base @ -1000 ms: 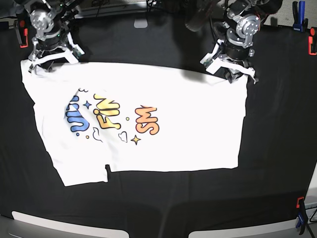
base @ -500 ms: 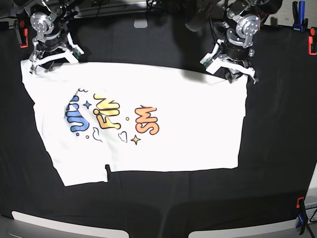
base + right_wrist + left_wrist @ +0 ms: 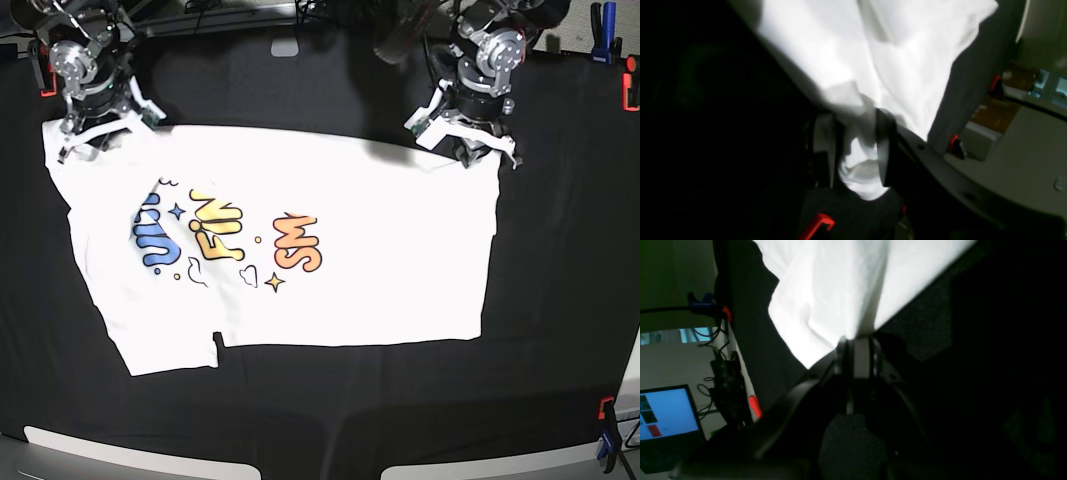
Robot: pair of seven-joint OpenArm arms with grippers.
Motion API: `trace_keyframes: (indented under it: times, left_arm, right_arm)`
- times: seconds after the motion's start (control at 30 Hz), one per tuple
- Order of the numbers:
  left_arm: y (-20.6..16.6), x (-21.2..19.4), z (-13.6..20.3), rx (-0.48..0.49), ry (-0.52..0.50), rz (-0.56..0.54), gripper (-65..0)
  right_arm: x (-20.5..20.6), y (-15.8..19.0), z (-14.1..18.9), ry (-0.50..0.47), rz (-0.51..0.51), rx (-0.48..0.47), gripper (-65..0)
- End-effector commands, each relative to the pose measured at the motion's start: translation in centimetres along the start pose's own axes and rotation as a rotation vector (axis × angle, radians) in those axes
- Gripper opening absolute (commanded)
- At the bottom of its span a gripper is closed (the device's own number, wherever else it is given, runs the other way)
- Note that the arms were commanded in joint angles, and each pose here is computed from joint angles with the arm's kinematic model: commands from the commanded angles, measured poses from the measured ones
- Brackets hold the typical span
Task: Layout the t-shirt on the table in an organized manner, then fold the t-shirt properly
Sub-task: 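Pull the shirt edge further with both grippers to stretch it flat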
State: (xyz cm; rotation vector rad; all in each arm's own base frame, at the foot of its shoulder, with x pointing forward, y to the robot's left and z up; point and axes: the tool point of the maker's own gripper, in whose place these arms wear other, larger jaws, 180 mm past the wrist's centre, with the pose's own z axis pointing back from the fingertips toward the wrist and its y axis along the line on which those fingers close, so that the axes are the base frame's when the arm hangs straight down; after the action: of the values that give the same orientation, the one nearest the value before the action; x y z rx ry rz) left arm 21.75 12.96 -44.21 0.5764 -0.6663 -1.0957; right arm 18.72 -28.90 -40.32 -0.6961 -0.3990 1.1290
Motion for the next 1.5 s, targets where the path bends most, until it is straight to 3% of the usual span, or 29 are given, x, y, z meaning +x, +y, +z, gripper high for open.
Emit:
trace_keyframes:
  times: [0.0,0.17,0.33,0.47,0.7,0.93,1.27,1.47]
  left_arm:
    - [0.0,-1.0,0.1,-0.001,0.034,-0.029,-65.0]
    - [0.0,-1.1,0.1,-0.001,0.041,-0.029,-65.0]
    - [0.2,-1.6,0.1,0.005,0.052,-0.043,-65.0]
    - [1.8,-3.3,0.4,0.094,0.105,-0.107,-65.0]
    - [1.1,-5.0,1.4,0.098,0.119,-0.16,-65.0]
    - [3.2,-7.8,2.5,0.202,0.208,-0.242,-65.0]
    - [1.8,-12.2,4.4,0.15,0.28,-0.34,-65.0]
    - [1.0,-12.5,5.6,0.159,0.263,-0.366,-65.0]
  right_arm:
    - [0.1,-0.9,0.1,-0.009,0.023,-0.027,-47.6]
    - [0.6,0.5,0.4,-0.018,0.04,0.002,-65.0]
    - [-0.4,0.5,0.4,0.038,0.034,-0.002,-65.0]
    - [-1.2,1.0,0.8,0.073,0.026,-0.002,-65.0]
    - [-0.5,3.1,3.1,0.038,0.007,0.04,-65.0]
    - [0.6,4.3,6.1,0.006,-0.015,0.084,-65.0]
    - [-0.5,7.1,7.9,0.033,0.005,0.162,-65.0]
    - [-0.7,7.5,8.1,0.035,0.009,0.174,-65.0]
